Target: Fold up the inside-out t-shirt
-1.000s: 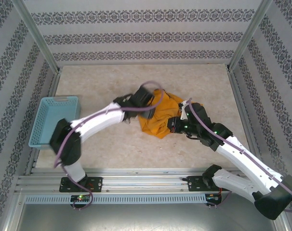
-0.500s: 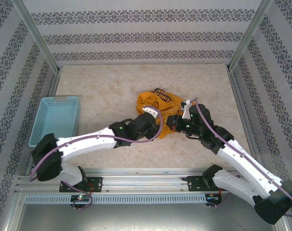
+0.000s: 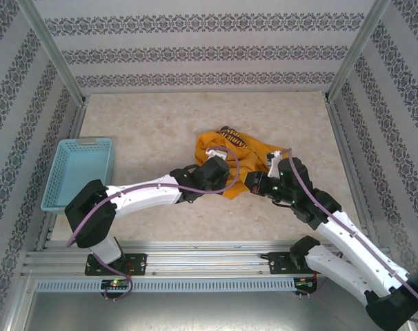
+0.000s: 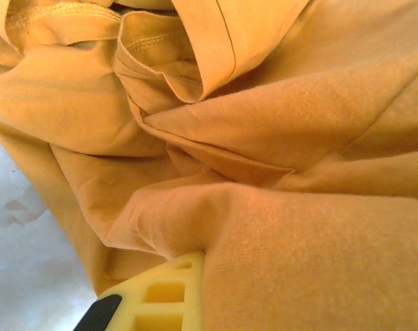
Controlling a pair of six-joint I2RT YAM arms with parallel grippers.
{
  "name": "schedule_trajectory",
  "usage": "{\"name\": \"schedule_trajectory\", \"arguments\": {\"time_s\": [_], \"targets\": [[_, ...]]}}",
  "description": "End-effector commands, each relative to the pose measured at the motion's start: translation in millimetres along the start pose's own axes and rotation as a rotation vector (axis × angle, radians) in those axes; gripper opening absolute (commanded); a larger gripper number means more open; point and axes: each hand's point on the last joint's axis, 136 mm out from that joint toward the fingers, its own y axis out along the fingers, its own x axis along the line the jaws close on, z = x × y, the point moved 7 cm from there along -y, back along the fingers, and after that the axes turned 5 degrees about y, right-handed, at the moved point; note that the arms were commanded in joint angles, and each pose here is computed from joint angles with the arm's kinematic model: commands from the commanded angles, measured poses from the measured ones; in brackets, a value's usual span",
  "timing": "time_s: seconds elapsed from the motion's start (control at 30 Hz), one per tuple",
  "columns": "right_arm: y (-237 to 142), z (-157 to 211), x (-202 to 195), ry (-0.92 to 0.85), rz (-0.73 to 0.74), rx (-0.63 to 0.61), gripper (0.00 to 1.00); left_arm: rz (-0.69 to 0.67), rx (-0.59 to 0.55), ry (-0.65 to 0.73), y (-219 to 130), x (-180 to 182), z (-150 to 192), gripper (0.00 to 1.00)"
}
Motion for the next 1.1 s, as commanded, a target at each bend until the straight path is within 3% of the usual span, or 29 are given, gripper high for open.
{"name": "schedule_trajectory", "arguments": {"time_s": [0.0, 0.17, 0.3, 0.47, 0.8, 1.07], "targets": [[-0.2, -0.2, -25.1, 0.091, 0.061, -0.014, 0.0, 0.051, -0.038, 0.01, -2.1, -3.0, -4.7, 0.0], [-6.4, -9.7, -68.0, 0.201, 0.205, -0.06, 0.0, 0.181, -0.018, 0.075, 0.8, -23.4, 5.7, 0.0], [-9.1, -10.5, -103.8, 0.268, 0.299, -0.083, 0.24, 0.237, 0.02, 0.166, 8.1, -48.7, 17.6, 0.0], [-16.8, -3.0, -114.2, 0.217, 0.365, -0.052, 0.39, 0.322, 0.065, 0.171, 21.2, -75.5, 23.5, 0.0], [-20.6, 33.0, -92.9, 0.178, 0.241, 0.003, 0.37, 0.388, 0.069, 0.156, 28.7, -90.1, 19.7, 0.0], [18.9, 49.9, -110.9, 0.097, 0.222, 0.039, 0.37, 0.391, 0.077, 0.148, 29.7, -88.2, 25.0, 0.0]]}}
